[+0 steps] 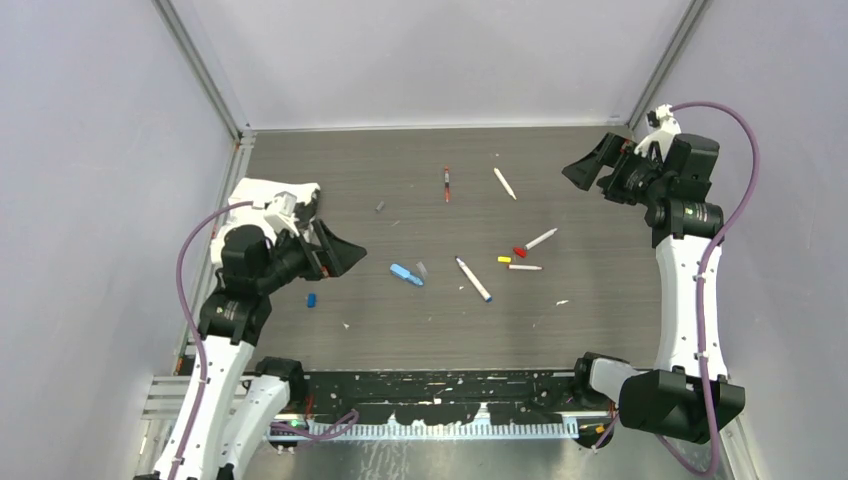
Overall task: Insert the pens into the pen caps
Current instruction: Pick up the pen from the center of the board.
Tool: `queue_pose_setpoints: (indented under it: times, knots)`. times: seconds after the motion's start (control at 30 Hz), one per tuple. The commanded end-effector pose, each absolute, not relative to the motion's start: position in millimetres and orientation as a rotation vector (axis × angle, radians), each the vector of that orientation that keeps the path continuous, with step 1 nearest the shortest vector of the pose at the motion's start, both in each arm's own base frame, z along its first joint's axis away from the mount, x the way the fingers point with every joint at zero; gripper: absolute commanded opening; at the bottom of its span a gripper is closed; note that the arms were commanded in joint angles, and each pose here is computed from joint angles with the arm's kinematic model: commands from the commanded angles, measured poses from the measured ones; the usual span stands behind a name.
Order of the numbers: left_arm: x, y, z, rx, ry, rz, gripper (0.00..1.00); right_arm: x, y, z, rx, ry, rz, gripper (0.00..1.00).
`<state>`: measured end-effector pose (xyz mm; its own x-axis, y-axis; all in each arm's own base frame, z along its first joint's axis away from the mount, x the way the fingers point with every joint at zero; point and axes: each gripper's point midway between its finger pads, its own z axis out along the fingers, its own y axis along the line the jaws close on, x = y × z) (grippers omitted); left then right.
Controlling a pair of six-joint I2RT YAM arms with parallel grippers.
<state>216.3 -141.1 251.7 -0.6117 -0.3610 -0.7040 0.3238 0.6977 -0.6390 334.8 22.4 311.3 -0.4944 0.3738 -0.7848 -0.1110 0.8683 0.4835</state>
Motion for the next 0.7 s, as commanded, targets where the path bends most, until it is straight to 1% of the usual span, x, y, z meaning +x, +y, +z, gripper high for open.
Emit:
queue_pose_setpoints:
  times: [0.0, 0.13, 0.2, 0.27, 0.33, 0.43, 0.5, 0.53, 0.67]
  knots:
    - [212.7, -140.4, 257.3, 0.008, 1.961, -0.95, 1.0, 336.7, 27.9, 333.0, 0.142, 1.929, 0.628, 1.0]
    - [211.7, -142.4, 257.0, 0.0, 1.937, -0.975, 1.0, 337.2, 34.5, 336.9, 0.107, 1.92, 0.674, 1.0]
    - [211.9, -145.0, 255.9, -0.007, 1.929, -1.001, 1.0, 334.4, 42.4, 338.8, 0.034, 1.915, 0.712, 1.0]
    - [214.0, -147.7, 254.2, -0.022, 1.923, -1.031, 1.0, 325.8, 57.1, 338.9, -0.118, 1.898, 0.78, 1.0]
    - [217.5, -153.6, 253.6, -0.048, 1.908, -1.094, 1.0, 308.5, 80.7, 335.3, -0.383, 1.851, 0.86, 1.0]
    - [223.3, -165.3, 253.8, -0.068, 1.877, -1.213, 1.0, 294.2, 110.3, 311.7, -0.614, 1.877, 0.822, 1.0]
    - [225.5, -175.9, 251.9, -0.044, 1.883, -1.249, 1.0, 282.4, 127.1, 290.6, -0.76, 1.896, 0.837, 1.0]
    - [225.4, -182.6, 249.0, -0.014, 1.898, -1.237, 1.0, 278.2, 132.4, 280.4, -0.809, 1.9, 0.852, 1.0]
    - [215.5, -218.2, 233.1, 0.164, 1.954, -1.093, 0.98, 283.5, 139.4, 241.6, -0.796, 1.947, 0.867, 1.0]
